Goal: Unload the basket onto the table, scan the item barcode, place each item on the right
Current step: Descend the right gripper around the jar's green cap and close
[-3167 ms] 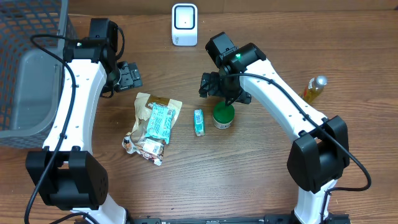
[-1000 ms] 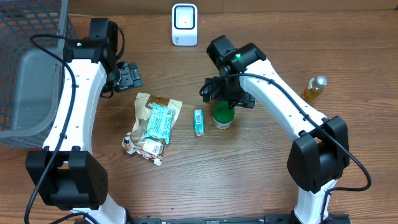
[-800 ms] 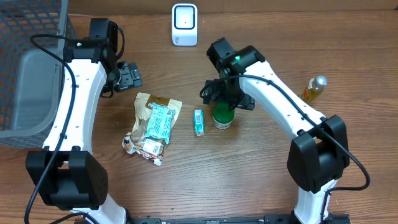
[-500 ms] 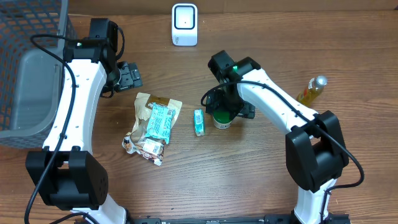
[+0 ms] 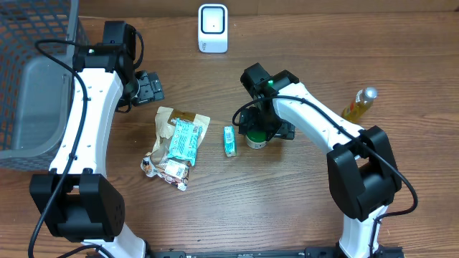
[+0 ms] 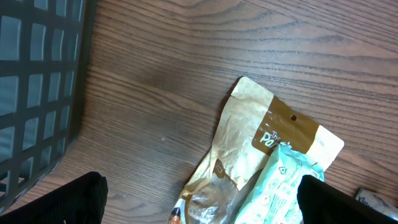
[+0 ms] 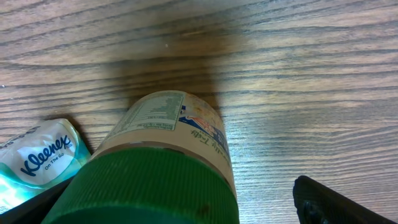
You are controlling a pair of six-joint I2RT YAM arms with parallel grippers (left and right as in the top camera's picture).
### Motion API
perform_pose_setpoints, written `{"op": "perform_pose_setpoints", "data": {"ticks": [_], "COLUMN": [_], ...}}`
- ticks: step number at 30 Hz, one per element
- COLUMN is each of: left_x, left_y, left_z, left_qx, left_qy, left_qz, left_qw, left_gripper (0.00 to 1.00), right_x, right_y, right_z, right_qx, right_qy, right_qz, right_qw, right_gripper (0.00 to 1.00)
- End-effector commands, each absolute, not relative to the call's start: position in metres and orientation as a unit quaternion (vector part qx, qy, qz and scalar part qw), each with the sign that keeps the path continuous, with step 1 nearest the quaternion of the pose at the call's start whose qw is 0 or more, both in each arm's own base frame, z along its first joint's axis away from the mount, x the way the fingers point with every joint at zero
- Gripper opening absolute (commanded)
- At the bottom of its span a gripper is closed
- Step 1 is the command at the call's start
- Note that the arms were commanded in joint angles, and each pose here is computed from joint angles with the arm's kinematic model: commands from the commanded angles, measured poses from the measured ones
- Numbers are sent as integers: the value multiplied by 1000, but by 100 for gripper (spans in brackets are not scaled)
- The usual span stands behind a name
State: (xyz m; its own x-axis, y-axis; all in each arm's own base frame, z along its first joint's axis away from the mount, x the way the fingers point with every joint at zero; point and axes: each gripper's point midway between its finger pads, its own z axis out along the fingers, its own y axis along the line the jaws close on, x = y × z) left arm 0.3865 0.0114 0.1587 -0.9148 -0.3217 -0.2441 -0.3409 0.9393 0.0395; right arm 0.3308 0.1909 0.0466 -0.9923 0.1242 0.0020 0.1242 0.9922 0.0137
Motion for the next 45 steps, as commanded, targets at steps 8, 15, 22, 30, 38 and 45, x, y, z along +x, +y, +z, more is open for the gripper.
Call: {"op": "perform_pose_setpoints", "data": {"ticks": [8, 15, 22, 30, 38, 45], "left_x": [390, 390, 390, 390, 390, 390], "left_y": [11, 11, 11, 11, 11, 11], "left_z": [164, 164, 164, 164, 164, 164], "left_qx": [-161, -161, -161, -161, -161, -161], "left_qy": [978, 978, 978, 978, 978, 978], "left_qz": [45, 45, 46, 45, 45, 46], "left_qw": [127, 127, 126, 127, 127, 126], "left_gripper": [99, 100, 100, 100, 100, 100], "right_x": [326, 332, 332, 333, 323, 319], "right_y": [207, 208, 206, 200, 194, 191], "right_z": [45, 45, 45, 45, 45, 45], "right_qx": [-38, -33, -34, -40, -101, -133], "right_qy": [-999, -999, -999, -998, -994, -990], "right_qz": [-11, 0, 4, 18, 31, 37], "right_qw": [-9, -28, -30, -34, -17, -10], "right_gripper": [92, 77, 67, 67, 70, 75]}}
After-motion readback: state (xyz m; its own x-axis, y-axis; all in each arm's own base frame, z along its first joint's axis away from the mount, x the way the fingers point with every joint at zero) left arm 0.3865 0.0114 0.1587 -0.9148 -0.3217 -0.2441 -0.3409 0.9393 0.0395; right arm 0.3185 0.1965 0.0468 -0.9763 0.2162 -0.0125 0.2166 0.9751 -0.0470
